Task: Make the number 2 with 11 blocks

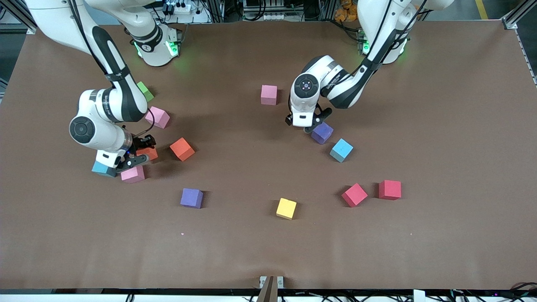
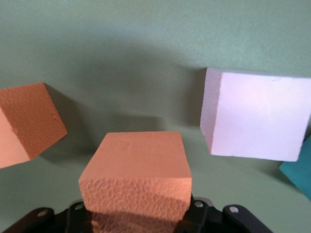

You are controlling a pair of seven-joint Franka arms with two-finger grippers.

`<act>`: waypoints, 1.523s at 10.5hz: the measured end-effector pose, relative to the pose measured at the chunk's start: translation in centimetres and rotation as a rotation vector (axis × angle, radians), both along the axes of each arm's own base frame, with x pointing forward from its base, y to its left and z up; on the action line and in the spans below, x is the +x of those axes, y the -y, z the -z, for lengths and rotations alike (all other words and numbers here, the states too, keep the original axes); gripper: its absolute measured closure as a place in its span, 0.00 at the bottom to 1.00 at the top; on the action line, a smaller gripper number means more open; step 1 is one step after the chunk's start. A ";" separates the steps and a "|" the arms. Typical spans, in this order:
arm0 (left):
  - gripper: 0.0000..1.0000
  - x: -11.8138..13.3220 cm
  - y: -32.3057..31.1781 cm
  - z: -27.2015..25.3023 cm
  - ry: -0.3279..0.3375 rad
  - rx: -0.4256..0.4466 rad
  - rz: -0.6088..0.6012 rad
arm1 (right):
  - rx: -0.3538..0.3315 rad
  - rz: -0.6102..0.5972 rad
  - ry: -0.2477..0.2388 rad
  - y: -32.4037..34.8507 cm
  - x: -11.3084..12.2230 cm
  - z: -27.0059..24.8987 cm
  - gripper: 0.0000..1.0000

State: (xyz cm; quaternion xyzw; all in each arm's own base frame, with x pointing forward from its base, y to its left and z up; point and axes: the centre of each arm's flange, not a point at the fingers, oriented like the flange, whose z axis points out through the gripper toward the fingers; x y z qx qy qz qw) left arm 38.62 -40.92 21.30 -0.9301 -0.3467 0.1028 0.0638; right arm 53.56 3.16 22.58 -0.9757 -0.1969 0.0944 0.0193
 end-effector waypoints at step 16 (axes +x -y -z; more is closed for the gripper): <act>0.36 -2.3 -0.8 3.2 0.037 -0.074 0.107 | 0.002 -0.004 -0.004 0.2 0.6 -0.8 0.40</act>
